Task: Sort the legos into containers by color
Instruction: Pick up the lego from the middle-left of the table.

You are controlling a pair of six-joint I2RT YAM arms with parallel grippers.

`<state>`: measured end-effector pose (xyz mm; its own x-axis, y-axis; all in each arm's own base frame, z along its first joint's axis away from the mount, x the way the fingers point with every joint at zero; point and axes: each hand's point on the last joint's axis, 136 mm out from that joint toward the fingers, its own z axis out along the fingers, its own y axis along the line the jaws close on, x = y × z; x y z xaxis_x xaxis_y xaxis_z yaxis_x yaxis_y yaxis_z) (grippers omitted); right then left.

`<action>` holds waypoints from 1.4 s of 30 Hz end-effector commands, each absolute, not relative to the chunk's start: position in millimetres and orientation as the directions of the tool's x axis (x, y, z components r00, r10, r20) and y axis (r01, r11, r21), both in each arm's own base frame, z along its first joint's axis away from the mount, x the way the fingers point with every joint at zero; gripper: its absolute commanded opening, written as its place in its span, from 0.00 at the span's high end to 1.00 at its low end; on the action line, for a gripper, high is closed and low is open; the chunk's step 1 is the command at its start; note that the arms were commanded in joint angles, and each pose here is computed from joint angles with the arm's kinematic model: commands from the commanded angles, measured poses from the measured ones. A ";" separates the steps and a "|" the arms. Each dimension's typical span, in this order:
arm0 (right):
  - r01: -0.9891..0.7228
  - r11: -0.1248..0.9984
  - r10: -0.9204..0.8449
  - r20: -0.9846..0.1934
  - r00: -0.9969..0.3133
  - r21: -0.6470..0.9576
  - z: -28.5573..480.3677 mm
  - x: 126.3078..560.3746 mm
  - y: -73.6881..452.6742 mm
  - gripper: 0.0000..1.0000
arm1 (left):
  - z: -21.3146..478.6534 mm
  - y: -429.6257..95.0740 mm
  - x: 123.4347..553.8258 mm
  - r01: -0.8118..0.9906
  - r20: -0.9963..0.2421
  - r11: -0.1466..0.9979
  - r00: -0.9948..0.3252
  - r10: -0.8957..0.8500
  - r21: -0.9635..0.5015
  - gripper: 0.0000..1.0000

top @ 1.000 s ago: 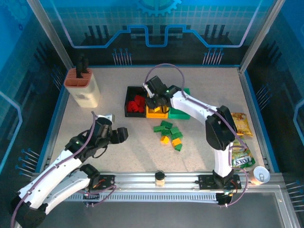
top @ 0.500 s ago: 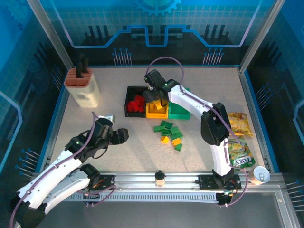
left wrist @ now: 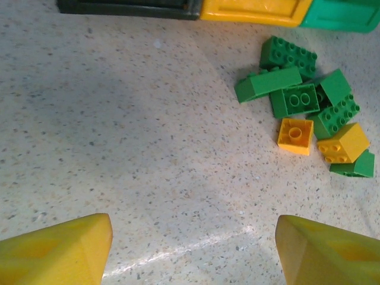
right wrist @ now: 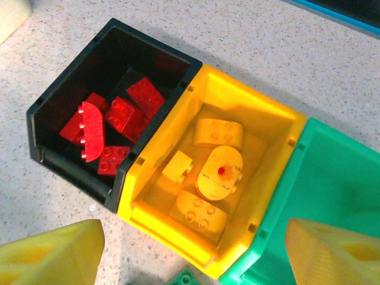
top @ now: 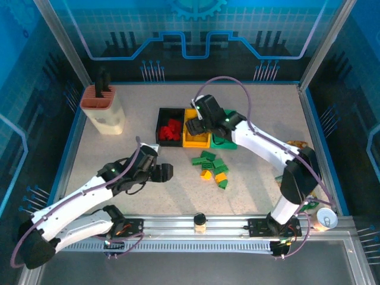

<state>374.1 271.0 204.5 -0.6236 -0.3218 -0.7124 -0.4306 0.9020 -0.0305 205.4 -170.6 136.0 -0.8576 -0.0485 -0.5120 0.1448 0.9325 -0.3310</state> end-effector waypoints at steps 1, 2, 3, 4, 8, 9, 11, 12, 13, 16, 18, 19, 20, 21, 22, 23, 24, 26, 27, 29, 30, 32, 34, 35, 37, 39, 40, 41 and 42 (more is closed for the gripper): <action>-0.430 0.902 -0.277 -0.743 -0.610 0.017 209.4 359.0 266.9 0.19 | 149.6 -198.4 213.9 0.236 -0.539 0.906 -0.842 0.009 -0.353 0.25; -0.428 0.903 -0.272 -0.745 -0.609 0.020 208.6 355.3 263.1 0.19 | 146.9 -204.2 214.4 0.251 -0.534 0.904 -0.845 0.030 -0.346 0.25; -0.422 0.906 -0.265 -0.745 -0.612 0.024 205.5 351.0 257.9 0.19 | 144.1 -211.0 215.4 0.265 -0.527 0.902 -0.849 0.050 -0.341 0.25; -0.416 0.909 -0.260 -0.743 -0.616 0.027 202.3 346.9 252.7 0.19 | 140.7 -217.4 216.1 0.277 -0.517 0.900 -0.853 0.070 -0.335 0.25; -0.392 0.919 -0.243 -0.728 -0.641 0.039 187.2 332.9 235.3 0.19 | 128.2 -242.0 219.4 0.318 -0.484 0.893 -0.865 0.136 -0.318 0.25; -0.386 0.922 -0.238 -0.726 -0.645 0.040 184.4 330.1 231.0 0.19 | 125.1 -248.8 219.9 0.328 -0.474 0.891 -0.867 0.152 -0.315 0.25; -0.370 0.928 -0.229 -0.718 -0.657 0.042 177.5 324.2 221.2 0.19 | 118.4 -259.7 222.1 0.333 -0.452 0.892 -0.875 0.171 -0.306 0.25; -0.362 0.931 -0.225 -0.713 -0.664 0.044 173.7 320.7 216.1 0.19 | 114.3 -265.6 223.1 0.337 -0.440 0.892 -0.879 0.184 -0.301 0.25; -0.349 0.936 -0.213 -0.710 -0.671 0.049 170.9 317.6 210.4 0.19 | 110.4 -271.3 223.8 0.342 -0.430 0.893 -0.881 0.196 -0.294 0.25; -0.322 0.944 -0.185 -0.704 -0.685 0.066 162.3 307.3 195.8 0.19 | 98.9 -288.2 224.3 0.359 -0.403 0.889 -0.886 0.230 -0.283 0.26; -0.306 0.949 -0.165 -0.707 -0.688 0.076 161.0 302.1 187.8 0.19 | 91.4 -297.9 224.6 0.371 -0.389 0.888 -0.886 0.251 -0.273 0.26; -0.295 0.953 -0.164 -0.692 -0.703 0.074 149.8 295.4 180.5 0.19 | 87.7 -303.2 224.8 0.376 -0.381 0.887 -0.887 0.261 -0.269 0.26; -0.287 0.955 -0.159 -0.688 -0.709 0.075 146.1 292.3 176.5 0.19 | 85.3 -306.7 225.1 0.380 -0.376 0.886 -0.887 0.268 -0.265 0.26; -0.277 0.958 -0.150 -0.686 -0.712 0.078 143.5 289.1 171.6 0.19 | 81.0 -311.2 225.6 0.384 -0.368 0.886 -0.888 0.277 -0.260 0.26; -0.268 0.960 -0.142 -0.682 -0.718 0.081 140.1 285.6 167.1 0.19 | 77.9 -315.4 226.1 0.390 -0.362 0.885 -0.887 0.286 -0.255 0.27; -0.260 0.962 -0.136 -0.679 -0.722 0.084 137.5 282.8 163.4 0.19 | 75.0 -317.6 227.0 0.390 -0.356 0.887 -0.888 0.291 -0.249 0.27; -0.253 0.963 -0.129 -0.678 -0.724 0.087 135.2 279.8 159.8 0.19 | 72.6 -320.4 228.3 0.392 -0.352 0.887 -0.888 0.296 -0.244 0.27; -0.237 0.967 -0.113 -0.674 -0.730 0.094 130.5 274.5 152.7 0.19 | 66.8 -324.8 230.5 0.394 -0.343 0.889 -0.889 0.304 -0.234 0.27; -0.231 0.968 -0.107 -0.672 -0.733 0.097 128.0 271.7 149.7 0.19 | 64.1 -326.8 232.3 0.392 -0.339 0.891 -0.890 0.305 -0.230 0.28; -0.216 0.971 -0.094 -0.670 -0.736 0.102 124.1 267.7 143.8 0.19 | 58.4 -329.1 235.1 0.391 -0.329 0.895 -0.892 0.310 -0.216 0.29; -0.213 0.971 -0.089 -0.670 -0.737 0.105 122.8 265.6 141.9 0.19 | 55.6 -330.0 236.8 0.389 -0.322 0.898 -0.893 0.313 -0.206 0.30; -0.201 0.973 -0.076 -0.668 -0.740 0.111 119.8 262.5 137.7 0.19 | 50.4 -332.0 239.5 0.388 -0.311 0.902 -0.895 0.319 -0.191 0.30; -0.194 0.974 -0.067 -0.669 -0.741 0.117 118.1 260.0 135.2 0.19 | 45.1 -333.3 241.8 0.388 -0.299 0.905 -0.897 0.327 -0.174 0.31; -0.191 0.974 -0.063 -0.669 -0.741 0.119 117.6 259.1 133.7 0.19 | 42.5 -334.1 242.4 0.388 -0.292 0.906 -0.898 0.330 -0.169 0.31; -0.186 0.975 -0.059 -0.666 -0.743 0.121 115.5 257.1 131.6 0.19 | 37.4 -336.0 243.7 0.389 -0.283 0.907 -0.899 0.335 -0.162 0.32; -0.183 0.975 -0.055 -0.665 -0.744 0.124 114.3 255.8 130.0 0.19 | 31.4 -336.0 244.3 0.388 -0.271 0.909 -0.900 0.340 -0.150 0.33; -0.181 0.975 -0.054 -0.665 -0.745 0.125 113.8 255.3 129.3 0.19 | 28.5 -334.9 244.6 0.386 -0.266 0.912 -0.901 0.341 -0.140 0.34; -0.179 0.976 -0.052 -0.664 -0.746 0.125 112.8 254.7 128.5 0.19 | 25.9 -333.6 244.8 0.386 -0.261 0.914 -0.902 0.344 -0.129 0.36; -0.177 0.976 -0.049 -0.665 -0.745 0.126 112.5 254.4 127.9 0.19 | 23.7 -331.5 245.5 0.383 -0.258 0.917 -0.903 0.345 -0.115 0.39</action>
<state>253.9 130.8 111.1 -0.7492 -0.0862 -0.6567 -0.1993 0.9749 0.0994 245.3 -336.8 27.9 -0.9068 0.3188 -0.2757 0.3723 0.9125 -0.1693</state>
